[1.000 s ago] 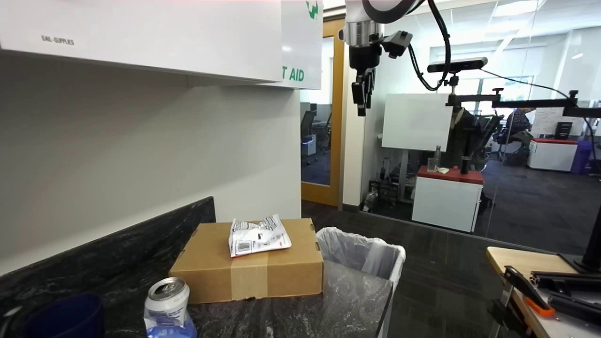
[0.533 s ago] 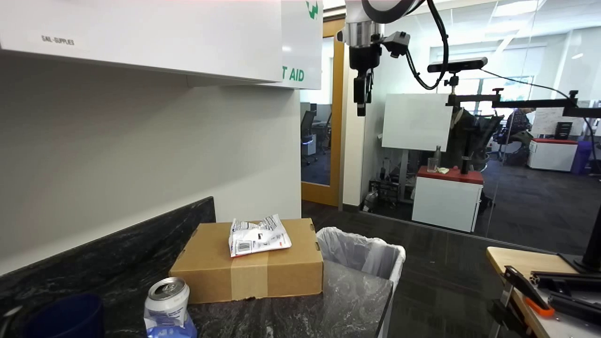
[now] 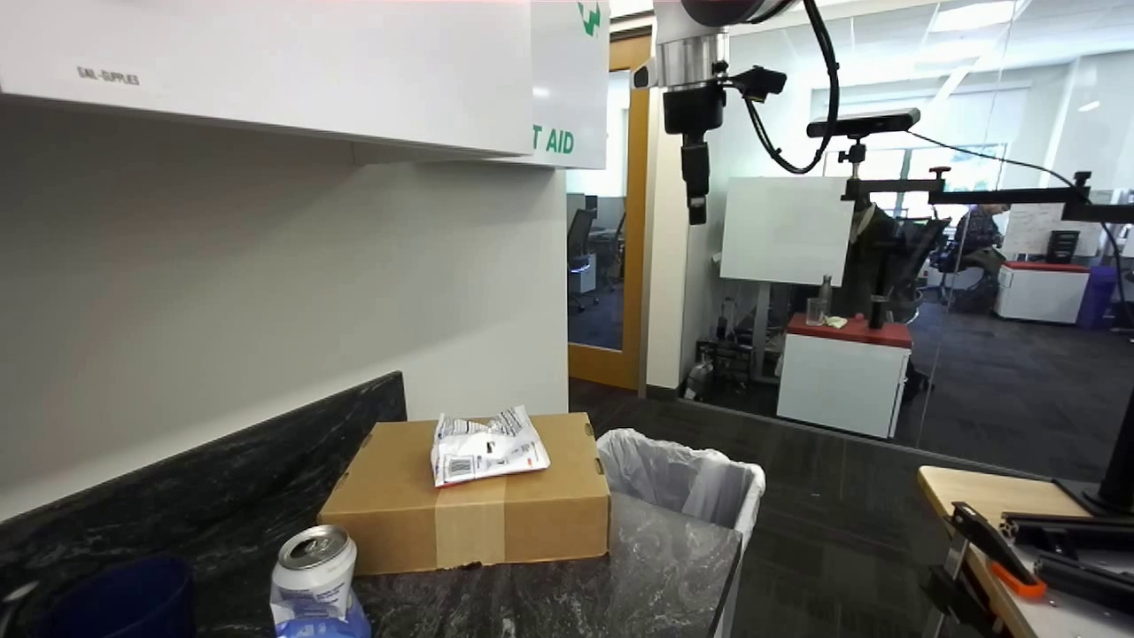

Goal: Throw the paper, can, and packet in the bin

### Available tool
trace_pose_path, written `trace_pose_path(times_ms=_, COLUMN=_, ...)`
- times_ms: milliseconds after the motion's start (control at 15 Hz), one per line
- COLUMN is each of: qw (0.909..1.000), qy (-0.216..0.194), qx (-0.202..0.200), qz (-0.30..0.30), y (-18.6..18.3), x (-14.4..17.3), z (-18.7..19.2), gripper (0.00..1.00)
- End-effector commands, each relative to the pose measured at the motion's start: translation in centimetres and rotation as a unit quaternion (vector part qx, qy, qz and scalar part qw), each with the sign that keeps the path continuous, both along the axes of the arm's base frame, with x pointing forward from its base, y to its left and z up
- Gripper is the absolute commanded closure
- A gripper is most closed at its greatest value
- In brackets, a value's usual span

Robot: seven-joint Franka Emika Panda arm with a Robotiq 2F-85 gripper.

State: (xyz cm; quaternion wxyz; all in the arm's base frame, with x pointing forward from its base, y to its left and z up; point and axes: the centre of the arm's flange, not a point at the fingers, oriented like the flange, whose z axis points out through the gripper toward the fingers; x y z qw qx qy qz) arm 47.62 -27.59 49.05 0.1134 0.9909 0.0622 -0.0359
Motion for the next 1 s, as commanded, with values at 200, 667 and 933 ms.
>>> trace_pose_path(times_ms=200, qw=0.9916, qy=0.074, qx=0.056, qz=0.090, y=14.5, x=-4.3, z=-1.8, gripper=0.00)
trace_pose_path(times_ms=667, qw=0.9850, qy=0.085, qx=0.064, qz=0.136, y=32.2, x=-5.4, z=-6.3, gripper=0.00)
trace_pose_path(times_ms=933, qw=0.9882, qy=0.040, qx=0.037, qz=0.143, y=41.1, x=-6.5, z=-11.6, gripper=0.00)
